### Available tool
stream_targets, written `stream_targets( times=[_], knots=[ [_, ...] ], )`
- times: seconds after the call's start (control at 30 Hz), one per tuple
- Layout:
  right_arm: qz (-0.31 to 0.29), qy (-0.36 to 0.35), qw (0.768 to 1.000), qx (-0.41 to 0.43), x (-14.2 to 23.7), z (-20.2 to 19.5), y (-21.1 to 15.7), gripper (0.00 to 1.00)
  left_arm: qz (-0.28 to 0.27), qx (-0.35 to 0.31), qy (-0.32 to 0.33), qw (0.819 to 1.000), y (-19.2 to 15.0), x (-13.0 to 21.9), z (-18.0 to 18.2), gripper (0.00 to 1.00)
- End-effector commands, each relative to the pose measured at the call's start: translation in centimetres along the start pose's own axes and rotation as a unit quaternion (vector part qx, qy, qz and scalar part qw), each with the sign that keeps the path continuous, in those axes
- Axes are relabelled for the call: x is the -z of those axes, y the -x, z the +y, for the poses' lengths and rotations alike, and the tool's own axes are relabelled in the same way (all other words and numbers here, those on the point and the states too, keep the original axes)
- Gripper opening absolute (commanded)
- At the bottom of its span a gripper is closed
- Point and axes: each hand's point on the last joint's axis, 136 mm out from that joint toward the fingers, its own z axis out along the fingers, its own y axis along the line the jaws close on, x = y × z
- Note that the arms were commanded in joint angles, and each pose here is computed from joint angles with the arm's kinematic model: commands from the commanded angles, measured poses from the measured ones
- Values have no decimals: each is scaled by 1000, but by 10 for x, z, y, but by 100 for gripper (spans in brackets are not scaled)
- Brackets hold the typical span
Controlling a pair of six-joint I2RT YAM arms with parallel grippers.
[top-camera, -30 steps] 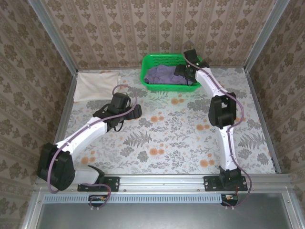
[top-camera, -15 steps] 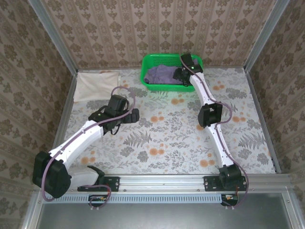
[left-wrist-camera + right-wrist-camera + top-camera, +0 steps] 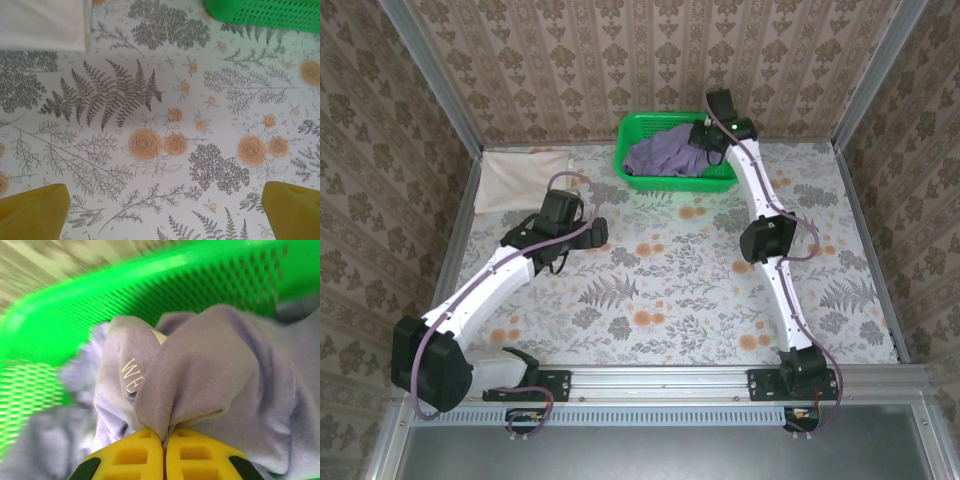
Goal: Fold and stack the t-shirts
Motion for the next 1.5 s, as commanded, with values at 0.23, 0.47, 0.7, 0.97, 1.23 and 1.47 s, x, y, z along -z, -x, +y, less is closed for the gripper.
stream_targets(
  times=[0.23,0.47,0.7,0.97,1.23,1.47],
  knots=[
    [-301,206,926,96,323,145,143,0,-97,-24,-42,994,67,41,-17,100],
    [-343,273,887,144,452,174,123,0,-156,-26,-119,980,93,74,-42,100],
    [-278,317,892,162,504,194,60,0,-149,-15,-153,977,82,90,-48,100],
    [-5,141,972,189,368,178,-74,7,-56,15,-27,998,10,88,14,100],
    [172,-50,956,231,282,106,-138,70,42,88,50,994,-55,62,48,100],
    [188,-33,968,164,311,69,-113,80,94,116,-7,989,-86,38,12,100]
  ],
)
